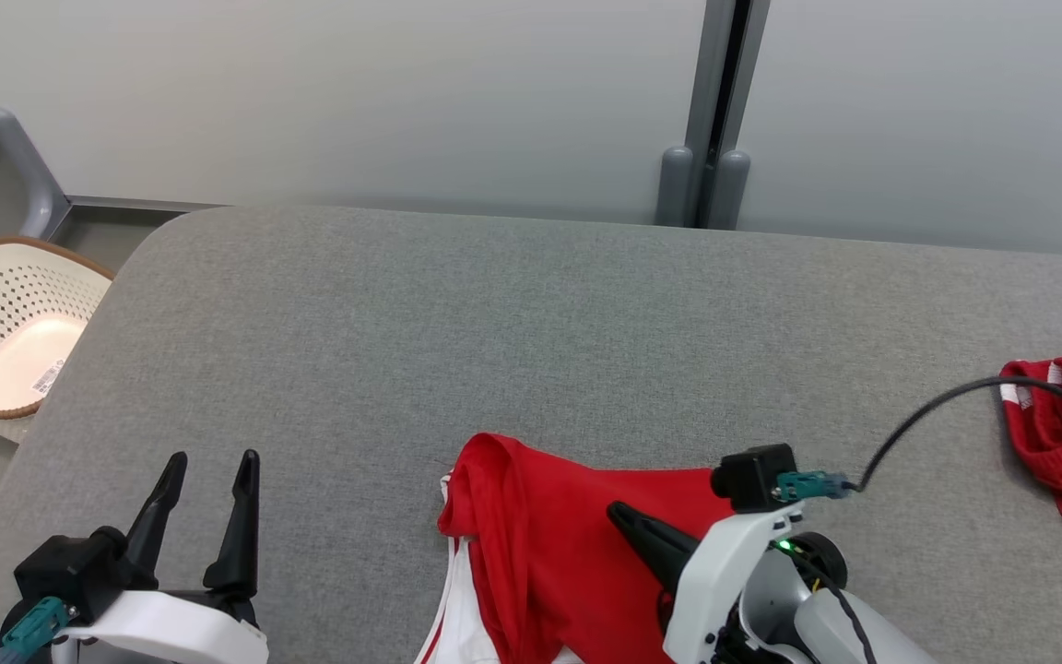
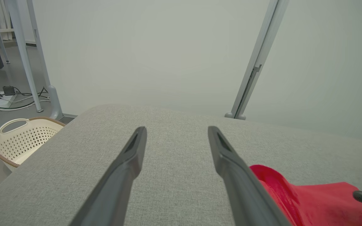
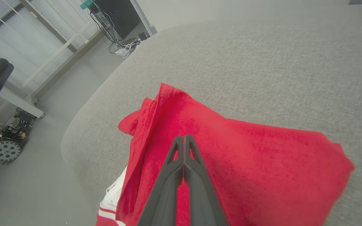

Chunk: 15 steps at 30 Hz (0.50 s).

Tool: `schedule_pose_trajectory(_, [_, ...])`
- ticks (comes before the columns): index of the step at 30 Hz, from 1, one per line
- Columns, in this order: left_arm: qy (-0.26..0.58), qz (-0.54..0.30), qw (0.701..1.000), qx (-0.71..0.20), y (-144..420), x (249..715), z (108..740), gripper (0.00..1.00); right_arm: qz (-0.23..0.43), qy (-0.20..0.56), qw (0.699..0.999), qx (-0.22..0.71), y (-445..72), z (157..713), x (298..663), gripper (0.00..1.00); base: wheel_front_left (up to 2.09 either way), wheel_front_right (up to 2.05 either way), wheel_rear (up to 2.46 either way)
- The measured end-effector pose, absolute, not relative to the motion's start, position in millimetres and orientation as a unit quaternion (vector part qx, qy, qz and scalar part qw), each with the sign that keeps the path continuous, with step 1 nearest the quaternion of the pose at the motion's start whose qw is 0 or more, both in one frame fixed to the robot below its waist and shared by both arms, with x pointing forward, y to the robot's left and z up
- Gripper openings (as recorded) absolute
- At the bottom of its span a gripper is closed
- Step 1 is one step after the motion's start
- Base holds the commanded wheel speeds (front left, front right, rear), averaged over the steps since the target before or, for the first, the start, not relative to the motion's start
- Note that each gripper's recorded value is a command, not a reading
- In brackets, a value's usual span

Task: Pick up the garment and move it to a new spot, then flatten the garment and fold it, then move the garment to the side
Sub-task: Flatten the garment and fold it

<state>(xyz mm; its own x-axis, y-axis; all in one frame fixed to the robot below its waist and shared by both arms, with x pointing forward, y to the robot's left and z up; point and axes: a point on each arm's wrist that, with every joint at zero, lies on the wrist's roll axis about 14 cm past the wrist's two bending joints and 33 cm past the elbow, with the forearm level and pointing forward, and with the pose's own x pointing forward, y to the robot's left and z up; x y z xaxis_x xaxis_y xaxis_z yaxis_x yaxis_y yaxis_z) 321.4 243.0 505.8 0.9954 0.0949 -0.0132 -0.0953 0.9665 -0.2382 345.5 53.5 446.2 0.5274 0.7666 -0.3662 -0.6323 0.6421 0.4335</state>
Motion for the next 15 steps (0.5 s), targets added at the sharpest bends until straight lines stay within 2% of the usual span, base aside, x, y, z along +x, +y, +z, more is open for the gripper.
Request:
schedule_pose_trajectory(9, [0.009, 0.072, 0.989, -0.125, 255, 314, 500, 1.0, 0.447, 0.359, 0.817, 0.062, 88, 412, 333, 0.0, 0.0, 0.0, 0.0])
schedule_pose_trajectory(15, [0.014, 0.101, 0.987, -0.126, 269, 304, 494, 1.0, 0.481, 0.38, 0.789, 0.047, 117, 403, 323, 0.0, 0.0, 0.0, 0.0])
